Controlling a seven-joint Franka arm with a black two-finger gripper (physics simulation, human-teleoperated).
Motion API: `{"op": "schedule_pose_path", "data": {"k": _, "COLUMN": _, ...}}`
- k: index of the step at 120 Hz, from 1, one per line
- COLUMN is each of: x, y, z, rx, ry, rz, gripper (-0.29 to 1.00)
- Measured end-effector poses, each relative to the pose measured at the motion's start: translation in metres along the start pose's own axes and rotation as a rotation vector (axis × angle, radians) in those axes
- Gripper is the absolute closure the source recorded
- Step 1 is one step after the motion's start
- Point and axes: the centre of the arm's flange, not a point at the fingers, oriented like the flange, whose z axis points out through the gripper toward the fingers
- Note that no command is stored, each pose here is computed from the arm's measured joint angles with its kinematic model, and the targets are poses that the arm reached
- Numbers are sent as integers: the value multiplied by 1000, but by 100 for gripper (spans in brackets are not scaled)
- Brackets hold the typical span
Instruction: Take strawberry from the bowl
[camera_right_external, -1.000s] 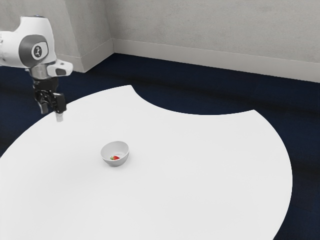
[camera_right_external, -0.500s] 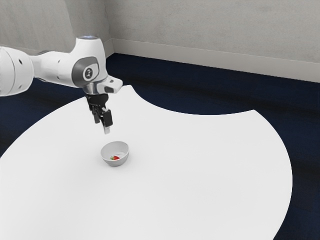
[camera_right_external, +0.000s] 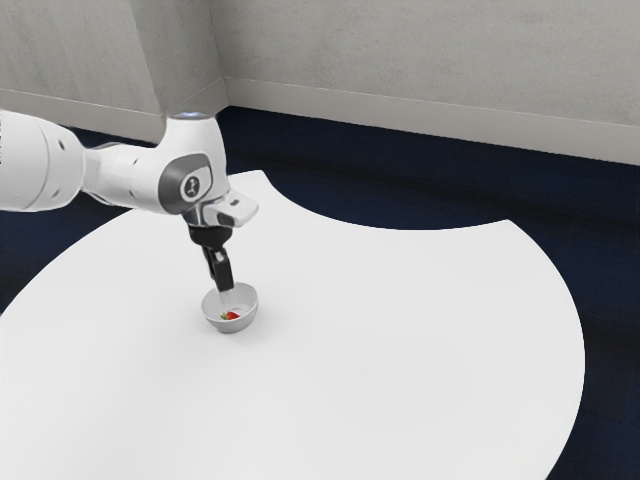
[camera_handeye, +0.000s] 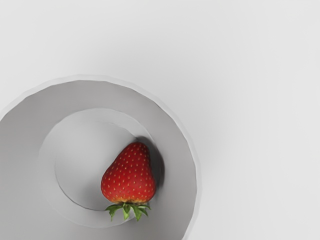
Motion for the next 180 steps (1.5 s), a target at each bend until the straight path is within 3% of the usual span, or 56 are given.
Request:
{"op": "schedule_pose_path", "data": {"k": 31, "x": 3, "y": 1, "z": 17, "rx": -10, "ry": 50, "rz": 28, "gripper": 4}}
{"op": "schedule_pose_path", "data": {"k": 54, "x": 4, "y": 3, "z": 16, "rx": -2, "ry": 67, "rz": 54, "gripper": 18}}
{"op": "schedule_pose_path", "data": {"k": 77, "x": 3, "y": 5, "z": 20, "rx": -13, "ry": 77, "rz": 63, "gripper": 25}}
{"op": "schedule_pose_path", "data": {"k": 180, "x": 1, "y": -28, "z": 43, "rx": -20, "ry": 88, "rz": 106, "gripper": 33}}
